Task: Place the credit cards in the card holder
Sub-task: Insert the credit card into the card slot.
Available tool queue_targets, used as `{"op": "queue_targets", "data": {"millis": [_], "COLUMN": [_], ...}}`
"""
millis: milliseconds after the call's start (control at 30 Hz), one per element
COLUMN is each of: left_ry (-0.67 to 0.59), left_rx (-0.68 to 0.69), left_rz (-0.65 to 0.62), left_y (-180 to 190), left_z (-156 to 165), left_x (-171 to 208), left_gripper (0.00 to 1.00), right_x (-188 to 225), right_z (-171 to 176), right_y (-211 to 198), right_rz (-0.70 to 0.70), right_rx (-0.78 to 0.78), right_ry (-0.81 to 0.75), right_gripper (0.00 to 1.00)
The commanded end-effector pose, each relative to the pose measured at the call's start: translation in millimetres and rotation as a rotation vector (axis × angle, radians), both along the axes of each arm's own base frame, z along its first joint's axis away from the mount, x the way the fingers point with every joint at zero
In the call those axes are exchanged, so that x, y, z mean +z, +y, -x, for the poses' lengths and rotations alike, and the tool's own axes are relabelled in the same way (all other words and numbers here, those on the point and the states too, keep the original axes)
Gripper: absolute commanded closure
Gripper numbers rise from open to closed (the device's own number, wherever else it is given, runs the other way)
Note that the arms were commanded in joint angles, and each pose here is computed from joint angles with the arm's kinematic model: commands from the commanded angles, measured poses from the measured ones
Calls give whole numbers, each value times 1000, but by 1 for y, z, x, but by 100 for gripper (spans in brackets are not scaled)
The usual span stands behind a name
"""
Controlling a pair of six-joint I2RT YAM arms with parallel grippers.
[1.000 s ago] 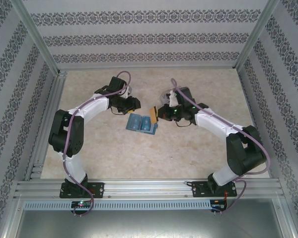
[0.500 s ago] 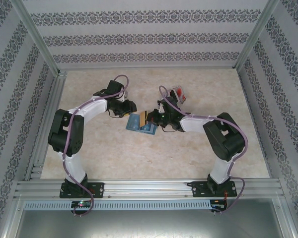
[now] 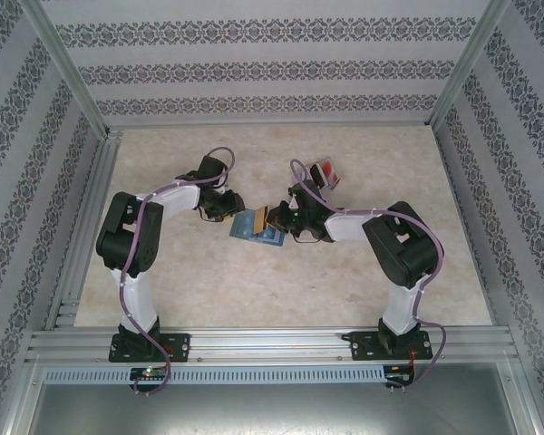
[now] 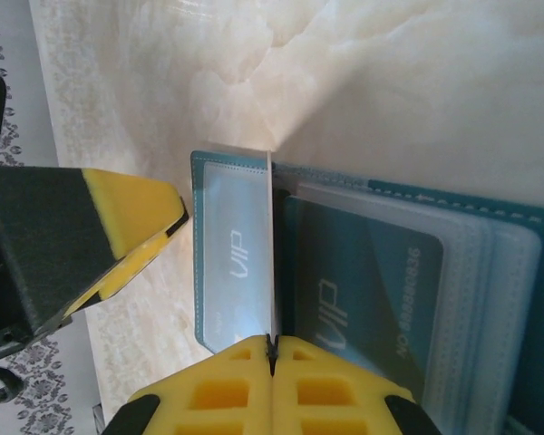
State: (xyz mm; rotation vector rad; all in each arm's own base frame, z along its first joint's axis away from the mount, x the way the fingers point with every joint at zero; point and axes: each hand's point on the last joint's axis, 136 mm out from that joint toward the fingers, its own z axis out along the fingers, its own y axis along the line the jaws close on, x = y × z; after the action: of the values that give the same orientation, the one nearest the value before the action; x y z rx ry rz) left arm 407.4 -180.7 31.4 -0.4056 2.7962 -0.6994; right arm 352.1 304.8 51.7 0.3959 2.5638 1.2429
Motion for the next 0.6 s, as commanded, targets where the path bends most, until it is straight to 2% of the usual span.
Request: {"op": "queue_targets", "data": {"millis": [0,567], "left_ry": [17,22], "left_rx": [40,18], "left_rz": [21,33], "left_y": [3,5], "left_z": [2,19], "left_x": [-12,-9], "left_gripper": [60,62], "right_x": [7,6], "right_z": [10,21], "right_y": [-1,-6], "right_rz": [-11,30], "right_rx": [-26,-21], "right_ry": [10,27], "right_gripper": [94,94]}}
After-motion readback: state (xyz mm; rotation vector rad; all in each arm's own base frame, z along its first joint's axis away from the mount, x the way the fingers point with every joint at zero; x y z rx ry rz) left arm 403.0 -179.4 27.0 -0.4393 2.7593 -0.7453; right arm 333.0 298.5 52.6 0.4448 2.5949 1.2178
